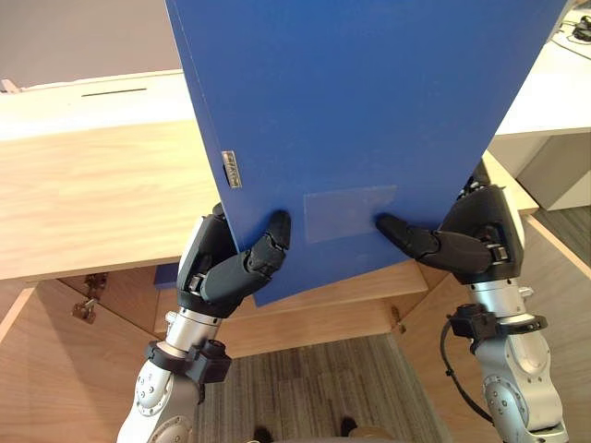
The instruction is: Walk over to the cabinet, pick up the folder, carry it to the office cabinet, place the folder inside the office cabinet, then close the office cabinet door
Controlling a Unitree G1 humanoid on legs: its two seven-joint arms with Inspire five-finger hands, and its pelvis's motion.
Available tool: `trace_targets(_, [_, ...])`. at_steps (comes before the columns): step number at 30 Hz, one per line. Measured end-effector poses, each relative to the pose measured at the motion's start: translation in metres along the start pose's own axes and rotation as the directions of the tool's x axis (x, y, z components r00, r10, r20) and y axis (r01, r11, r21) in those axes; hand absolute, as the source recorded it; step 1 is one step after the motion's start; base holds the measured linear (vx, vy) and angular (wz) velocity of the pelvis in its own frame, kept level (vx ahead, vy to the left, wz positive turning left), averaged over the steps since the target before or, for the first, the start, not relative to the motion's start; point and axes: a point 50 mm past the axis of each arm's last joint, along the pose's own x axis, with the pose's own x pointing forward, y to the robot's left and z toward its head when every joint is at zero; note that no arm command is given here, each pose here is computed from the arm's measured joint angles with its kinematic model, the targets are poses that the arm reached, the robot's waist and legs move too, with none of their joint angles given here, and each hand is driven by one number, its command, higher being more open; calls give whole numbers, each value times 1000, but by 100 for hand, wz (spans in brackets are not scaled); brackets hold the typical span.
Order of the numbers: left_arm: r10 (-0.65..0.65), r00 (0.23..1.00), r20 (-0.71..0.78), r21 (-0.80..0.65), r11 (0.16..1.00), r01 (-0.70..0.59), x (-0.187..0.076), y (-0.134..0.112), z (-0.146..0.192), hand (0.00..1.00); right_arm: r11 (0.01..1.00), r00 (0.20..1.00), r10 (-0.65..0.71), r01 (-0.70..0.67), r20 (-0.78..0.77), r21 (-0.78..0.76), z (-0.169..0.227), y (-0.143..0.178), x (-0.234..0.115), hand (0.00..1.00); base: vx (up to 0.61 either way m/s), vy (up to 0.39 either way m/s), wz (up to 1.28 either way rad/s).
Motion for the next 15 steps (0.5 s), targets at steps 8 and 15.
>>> trace_targets(8, [18, 998, -59, 45, 999, -15, -3, 14, 0, 0, 981, 975, 195, -194, -102, 20, -15, 9, 4, 0, -36, -18, 10])
trace_targets(15, [42, 999, -12, 151, 988, -40, -1, 18, 7, 100, 978, 976, 199, -192, -89, 88, -22, 17, 5, 0, -29, -19, 17])
